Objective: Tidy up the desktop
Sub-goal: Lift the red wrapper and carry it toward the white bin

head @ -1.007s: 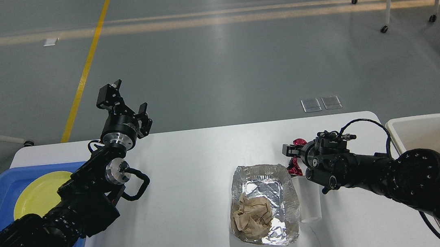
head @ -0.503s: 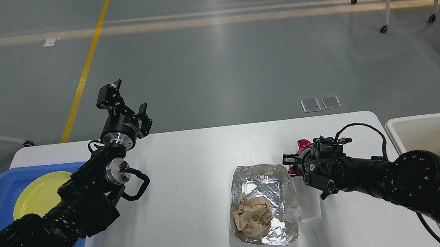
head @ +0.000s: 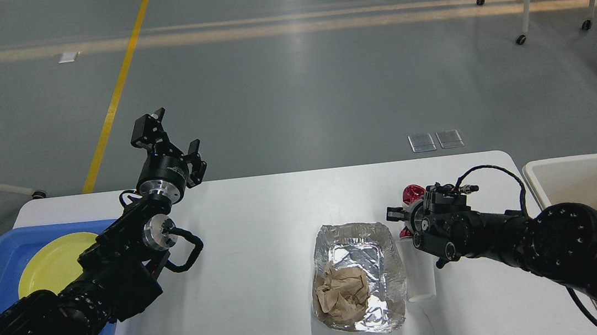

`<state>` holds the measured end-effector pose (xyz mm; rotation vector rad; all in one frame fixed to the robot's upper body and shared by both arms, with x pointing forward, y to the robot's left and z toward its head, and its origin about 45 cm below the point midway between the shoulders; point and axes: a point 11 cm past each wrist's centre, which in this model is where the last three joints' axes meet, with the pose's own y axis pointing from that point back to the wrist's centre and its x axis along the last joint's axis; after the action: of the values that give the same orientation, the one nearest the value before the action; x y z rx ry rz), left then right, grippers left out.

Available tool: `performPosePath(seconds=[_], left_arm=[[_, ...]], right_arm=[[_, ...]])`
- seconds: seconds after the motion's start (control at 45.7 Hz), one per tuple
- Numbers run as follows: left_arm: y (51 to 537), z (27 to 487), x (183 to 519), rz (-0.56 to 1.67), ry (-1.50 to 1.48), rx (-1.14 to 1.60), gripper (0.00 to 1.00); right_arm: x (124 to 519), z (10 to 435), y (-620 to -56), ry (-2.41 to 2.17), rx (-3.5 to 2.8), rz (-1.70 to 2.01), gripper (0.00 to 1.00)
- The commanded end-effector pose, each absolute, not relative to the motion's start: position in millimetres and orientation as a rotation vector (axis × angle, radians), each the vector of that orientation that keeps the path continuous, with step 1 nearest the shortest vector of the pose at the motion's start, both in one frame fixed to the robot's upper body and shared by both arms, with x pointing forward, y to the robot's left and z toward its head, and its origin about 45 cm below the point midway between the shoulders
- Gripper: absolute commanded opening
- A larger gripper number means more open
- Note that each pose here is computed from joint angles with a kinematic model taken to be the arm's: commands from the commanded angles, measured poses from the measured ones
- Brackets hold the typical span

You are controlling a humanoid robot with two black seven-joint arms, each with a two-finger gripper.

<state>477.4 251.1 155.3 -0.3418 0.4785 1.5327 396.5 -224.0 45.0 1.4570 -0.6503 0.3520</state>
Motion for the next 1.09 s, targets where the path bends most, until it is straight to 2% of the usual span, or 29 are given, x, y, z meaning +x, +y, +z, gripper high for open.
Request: performPosePath(seconds=[0.0, 0.197, 0.285, 0.438, 0.678, 0.941, 1.072], left_arm=[[251.1, 155.3, 477.4, 1.533, 0.478, -0.342, 1.00], [251.1, 155.3, 477.4, 1.533, 0.478, -0.342, 1.00], [251.1, 155.3, 477.4, 1.533, 0.478, -0.342, 1.00], [251.1, 155.3, 477.4, 1.533, 0.478, -0.342, 1.00], [251.1, 155.3, 477.4, 1.533, 0.478, -0.342, 1.00], [251.1, 155.3, 477.4, 1.533, 0.478, -0.342, 1.00], [251.1, 155.3, 477.4, 1.533, 0.478, -0.342, 1.00]], right_arm=[[410.6, 60.6, -221.2, -0.673, 1.457, 0.384, 0.00], [452.8, 120.9, -205.6, -0.712, 1.483, 0.463, 0.00], [471.3, 162.3, -204.3, -0.724, 1.516, 0.468, 0.00], [479.4, 240.1, -205.5, -0.631, 1.638, 0.376, 0.00], [442.8, 362.1, -202.9, -0.329, 1.872, 0.253, 0.00], [388.2, 464.2, -202.0, -0.161, 2.027, 0.345, 0.00], [366.8, 497.4, -195.9, -0.160, 2.100, 0.417, 0.00]])
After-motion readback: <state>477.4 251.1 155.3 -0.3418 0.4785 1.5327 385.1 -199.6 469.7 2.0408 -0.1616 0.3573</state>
